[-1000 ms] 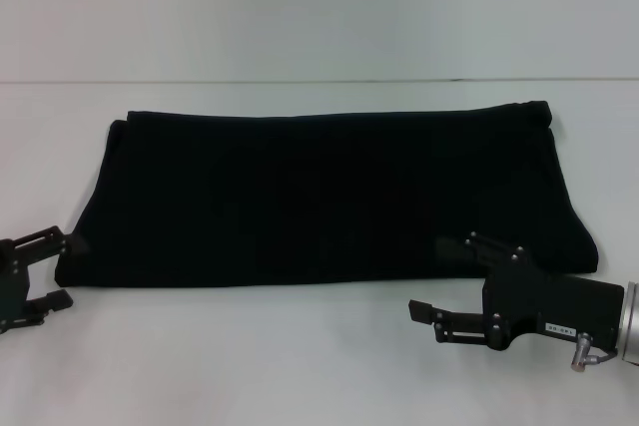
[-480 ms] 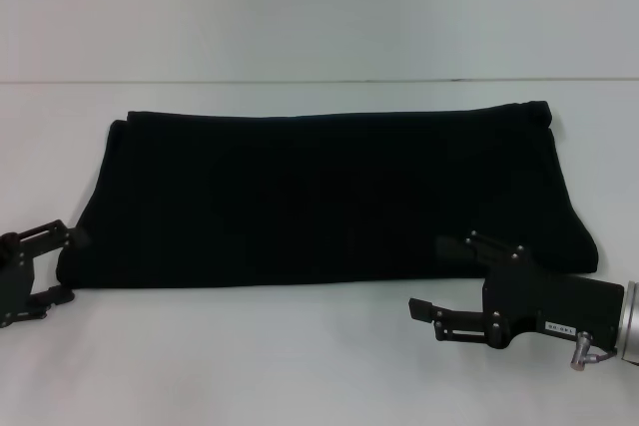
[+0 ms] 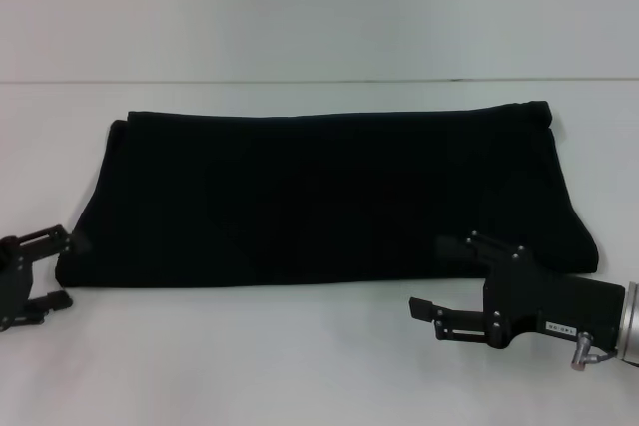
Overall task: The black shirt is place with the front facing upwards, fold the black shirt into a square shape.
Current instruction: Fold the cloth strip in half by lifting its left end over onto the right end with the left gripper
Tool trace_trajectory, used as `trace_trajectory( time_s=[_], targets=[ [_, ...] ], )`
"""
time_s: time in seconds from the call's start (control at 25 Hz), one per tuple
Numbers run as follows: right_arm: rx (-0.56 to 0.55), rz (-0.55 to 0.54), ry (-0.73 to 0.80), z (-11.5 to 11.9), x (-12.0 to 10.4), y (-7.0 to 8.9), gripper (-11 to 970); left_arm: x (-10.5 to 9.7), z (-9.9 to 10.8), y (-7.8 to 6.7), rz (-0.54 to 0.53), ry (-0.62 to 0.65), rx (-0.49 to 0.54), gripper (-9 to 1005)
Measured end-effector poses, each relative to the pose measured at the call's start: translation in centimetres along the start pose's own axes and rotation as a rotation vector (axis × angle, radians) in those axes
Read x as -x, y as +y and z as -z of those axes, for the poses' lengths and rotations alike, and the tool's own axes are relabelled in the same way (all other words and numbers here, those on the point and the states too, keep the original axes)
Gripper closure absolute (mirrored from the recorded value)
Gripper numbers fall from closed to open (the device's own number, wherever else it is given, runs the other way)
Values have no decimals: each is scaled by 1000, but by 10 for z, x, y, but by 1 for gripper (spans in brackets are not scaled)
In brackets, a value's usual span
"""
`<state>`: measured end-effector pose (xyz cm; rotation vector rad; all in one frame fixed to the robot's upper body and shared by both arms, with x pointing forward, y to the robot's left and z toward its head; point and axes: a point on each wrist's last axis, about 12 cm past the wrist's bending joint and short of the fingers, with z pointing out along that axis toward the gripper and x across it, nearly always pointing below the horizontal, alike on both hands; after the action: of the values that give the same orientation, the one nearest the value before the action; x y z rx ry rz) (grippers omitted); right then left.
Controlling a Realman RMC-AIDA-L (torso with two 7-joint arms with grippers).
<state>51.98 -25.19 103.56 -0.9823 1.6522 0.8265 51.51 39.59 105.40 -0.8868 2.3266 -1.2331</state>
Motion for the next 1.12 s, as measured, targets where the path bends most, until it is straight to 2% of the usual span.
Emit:
trace_trajectory(
  time_s=[0.2,1.12],
  targets=[
    [1,0,0,0,0,0,15,1,0,1,0,0,19,90],
    [2,-5,-4,-2,0,0,14,10,-23,-20,-47,-14,16,94]
  ],
)
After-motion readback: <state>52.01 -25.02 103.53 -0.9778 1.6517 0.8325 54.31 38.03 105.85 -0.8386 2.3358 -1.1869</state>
